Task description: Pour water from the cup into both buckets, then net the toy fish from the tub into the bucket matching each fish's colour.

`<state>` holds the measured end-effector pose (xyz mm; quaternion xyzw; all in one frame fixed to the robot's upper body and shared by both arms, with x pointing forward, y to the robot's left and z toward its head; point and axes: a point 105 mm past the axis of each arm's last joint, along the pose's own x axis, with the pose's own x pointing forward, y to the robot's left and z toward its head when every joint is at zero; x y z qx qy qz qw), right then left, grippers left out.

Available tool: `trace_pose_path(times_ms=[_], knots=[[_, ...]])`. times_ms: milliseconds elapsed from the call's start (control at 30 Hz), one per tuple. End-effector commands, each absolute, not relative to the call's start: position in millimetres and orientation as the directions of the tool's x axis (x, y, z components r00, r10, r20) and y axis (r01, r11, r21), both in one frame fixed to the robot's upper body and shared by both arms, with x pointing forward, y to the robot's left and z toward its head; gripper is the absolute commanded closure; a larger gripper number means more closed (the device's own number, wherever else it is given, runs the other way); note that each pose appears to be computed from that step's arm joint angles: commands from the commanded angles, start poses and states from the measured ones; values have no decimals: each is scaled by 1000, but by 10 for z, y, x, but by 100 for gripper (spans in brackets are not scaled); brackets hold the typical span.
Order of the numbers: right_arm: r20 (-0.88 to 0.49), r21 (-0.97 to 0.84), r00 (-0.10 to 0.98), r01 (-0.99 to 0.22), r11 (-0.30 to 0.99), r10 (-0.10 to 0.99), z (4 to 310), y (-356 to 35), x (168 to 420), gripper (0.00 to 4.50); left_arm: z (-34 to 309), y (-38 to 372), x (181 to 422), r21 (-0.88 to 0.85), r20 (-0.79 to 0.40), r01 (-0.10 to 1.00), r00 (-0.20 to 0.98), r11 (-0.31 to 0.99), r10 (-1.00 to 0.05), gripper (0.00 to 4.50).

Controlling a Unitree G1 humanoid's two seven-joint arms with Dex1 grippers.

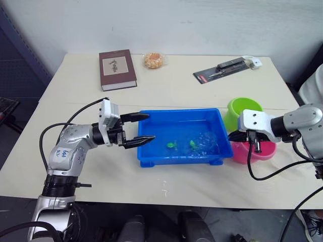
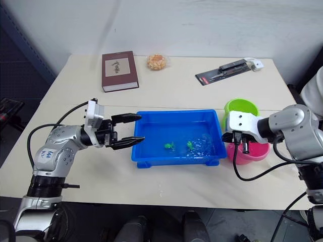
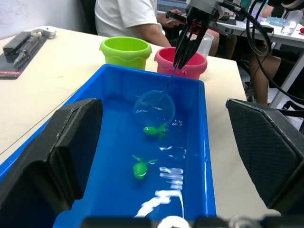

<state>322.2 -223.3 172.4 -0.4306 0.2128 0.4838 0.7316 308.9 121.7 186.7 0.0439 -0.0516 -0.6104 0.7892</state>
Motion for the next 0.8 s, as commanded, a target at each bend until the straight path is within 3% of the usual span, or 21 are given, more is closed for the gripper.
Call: trace_pose_path(times_ms=[33,233,500,800], knots=[[-709,-478,481,-865,150,515,1827,-2284,3233,450,1960,1251,3044,179,41,953,243,246,-969,4],[-740,-510,465,-859,47,485,1744,-2130,3226,450,1966,1266,3042,184,31,952,243,244,-970,4],[-608,-551,531,-817,168,591,1732,-1782,3360,450,1984,1282,3047,186,20,951,248,247,-969,4],[-414,-542,576,-778,317,705,1855,-1687,3250,450,1987,1318,3038,184,11,949,257,255,-966,4]])
